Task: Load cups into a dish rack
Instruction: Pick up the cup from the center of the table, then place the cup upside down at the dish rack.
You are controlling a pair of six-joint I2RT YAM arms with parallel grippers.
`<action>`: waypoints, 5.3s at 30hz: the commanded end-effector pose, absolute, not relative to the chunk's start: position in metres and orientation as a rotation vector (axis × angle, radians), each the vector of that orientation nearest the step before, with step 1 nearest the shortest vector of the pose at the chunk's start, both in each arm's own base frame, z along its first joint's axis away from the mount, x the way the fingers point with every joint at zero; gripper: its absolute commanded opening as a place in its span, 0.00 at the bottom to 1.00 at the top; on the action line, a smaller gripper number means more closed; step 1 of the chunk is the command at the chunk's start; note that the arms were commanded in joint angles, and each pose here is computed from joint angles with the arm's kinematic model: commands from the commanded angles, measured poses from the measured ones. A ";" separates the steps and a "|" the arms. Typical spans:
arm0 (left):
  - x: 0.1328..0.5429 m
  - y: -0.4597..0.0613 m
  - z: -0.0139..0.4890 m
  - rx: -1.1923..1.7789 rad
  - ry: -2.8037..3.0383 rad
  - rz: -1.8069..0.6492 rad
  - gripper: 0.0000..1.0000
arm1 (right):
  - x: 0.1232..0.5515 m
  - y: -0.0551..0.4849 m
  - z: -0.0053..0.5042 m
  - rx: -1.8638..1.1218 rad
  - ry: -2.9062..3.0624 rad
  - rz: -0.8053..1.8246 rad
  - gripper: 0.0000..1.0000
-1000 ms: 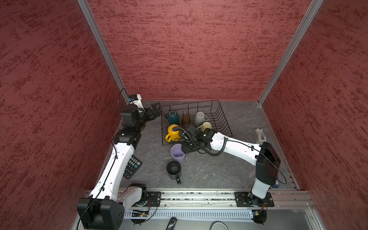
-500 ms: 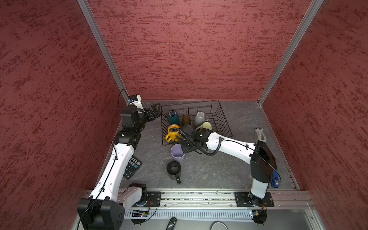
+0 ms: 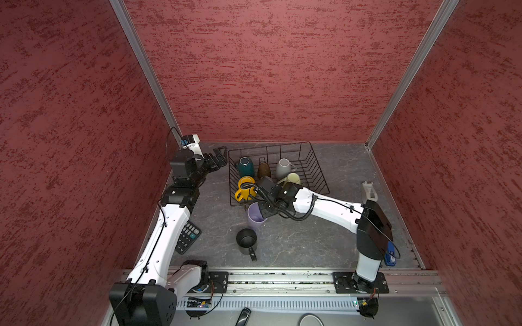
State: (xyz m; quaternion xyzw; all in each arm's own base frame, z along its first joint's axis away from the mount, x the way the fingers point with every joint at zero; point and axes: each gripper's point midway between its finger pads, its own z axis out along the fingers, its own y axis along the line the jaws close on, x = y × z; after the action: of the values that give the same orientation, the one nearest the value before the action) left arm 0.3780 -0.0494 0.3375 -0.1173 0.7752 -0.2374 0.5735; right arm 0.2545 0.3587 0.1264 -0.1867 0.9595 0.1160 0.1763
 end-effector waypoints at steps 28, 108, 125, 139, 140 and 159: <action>0.343 -0.166 0.372 0.424 1.522 -0.702 1.00 | 0.267 0.220 0.315 -0.125 2.323 0.819 0.00; 0.275 -0.318 0.376 1.194 0.737 -1.019 0.89 | 0.300 0.231 0.363 -0.258 1.934 1.710 0.00; 0.284 -0.317 0.381 1.147 0.799 -0.947 0.49 | 0.307 0.225 0.357 -0.206 1.968 1.626 0.14; 0.306 -0.311 0.391 1.058 0.955 -0.883 0.17 | 0.342 0.140 0.346 0.172 2.020 0.941 0.87; 0.312 -0.311 0.391 1.040 0.998 -0.887 0.16 | 0.343 0.130 0.348 0.200 2.007 0.867 0.91; 0.427 -0.337 0.362 0.785 1.742 -1.058 0.07 | 0.338 0.069 0.331 0.274 2.008 0.413 0.99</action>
State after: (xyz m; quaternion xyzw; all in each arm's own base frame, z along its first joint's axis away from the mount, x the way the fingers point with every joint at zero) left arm 0.4210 -0.3346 0.3848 0.3486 0.6537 -0.4277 0.5179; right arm 0.3435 0.0774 0.3313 0.1145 0.8311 0.1965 0.5076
